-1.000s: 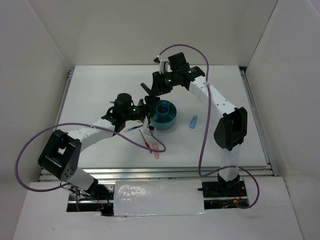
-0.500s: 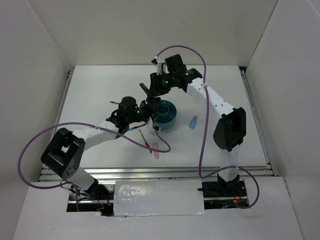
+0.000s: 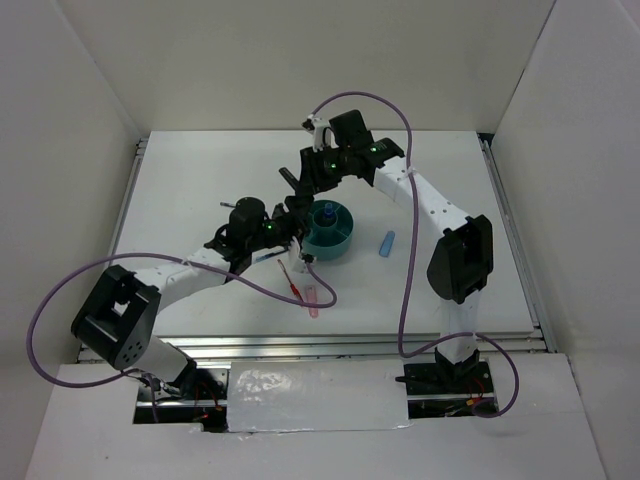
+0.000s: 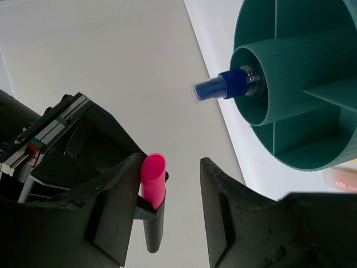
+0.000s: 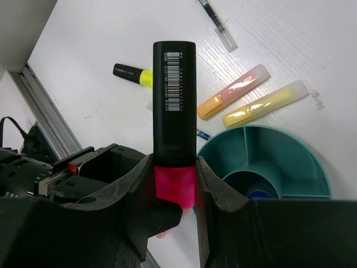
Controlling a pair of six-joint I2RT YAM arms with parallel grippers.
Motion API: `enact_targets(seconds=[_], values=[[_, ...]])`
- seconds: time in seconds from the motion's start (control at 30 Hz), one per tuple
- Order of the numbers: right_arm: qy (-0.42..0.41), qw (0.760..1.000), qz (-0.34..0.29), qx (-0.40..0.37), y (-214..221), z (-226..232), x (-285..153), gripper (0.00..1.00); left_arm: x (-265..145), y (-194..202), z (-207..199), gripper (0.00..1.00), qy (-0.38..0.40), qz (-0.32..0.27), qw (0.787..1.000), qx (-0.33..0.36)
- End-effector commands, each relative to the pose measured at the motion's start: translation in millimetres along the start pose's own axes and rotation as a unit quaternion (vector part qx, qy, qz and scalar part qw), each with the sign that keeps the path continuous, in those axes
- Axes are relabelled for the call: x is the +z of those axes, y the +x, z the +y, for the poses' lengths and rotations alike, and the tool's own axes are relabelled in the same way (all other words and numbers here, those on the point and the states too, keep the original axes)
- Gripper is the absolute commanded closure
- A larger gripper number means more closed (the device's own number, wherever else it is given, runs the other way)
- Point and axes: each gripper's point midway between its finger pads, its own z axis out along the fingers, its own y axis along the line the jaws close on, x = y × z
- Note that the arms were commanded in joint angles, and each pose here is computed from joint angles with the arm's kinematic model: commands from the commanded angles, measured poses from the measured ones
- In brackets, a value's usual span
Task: Sort the stationery into containers
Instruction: Place the pen in the storage box.
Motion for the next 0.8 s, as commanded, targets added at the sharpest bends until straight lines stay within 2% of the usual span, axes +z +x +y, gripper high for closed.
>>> enact_targets(seconds=[0.0,0.27,0.47,0.7,0.77], values=[[-0.031,0.999,0.010,-0.012,5.4,28.0,-20.9,1.00,-13.3,28.1,38.5,0.42,-0.061,0.064,0.996,0.019],[-0.034,0.999,0.021,-0.005,12.8,30.5,-19.1,1.00,-1.4,43.8,47.7,0.46,-0.081,0.133,0.987,0.042],[-0.033,0.999,0.021,-0.006,12.6,29.7,-19.9,1.00,2.5,50.9,46.4,0.52,-0.077,0.153,0.985,0.039],[-0.031,0.999,0.023,-0.012,14.4,28.7,-20.5,1.00,1.9,59.9,42.8,0.80,-0.065,0.178,0.982,0.023],[-0.033,0.999,0.021,-0.012,13.1,28.5,-21.4,1.00,-0.2,57.8,40.4,0.85,-0.063,0.175,0.982,0.025]])
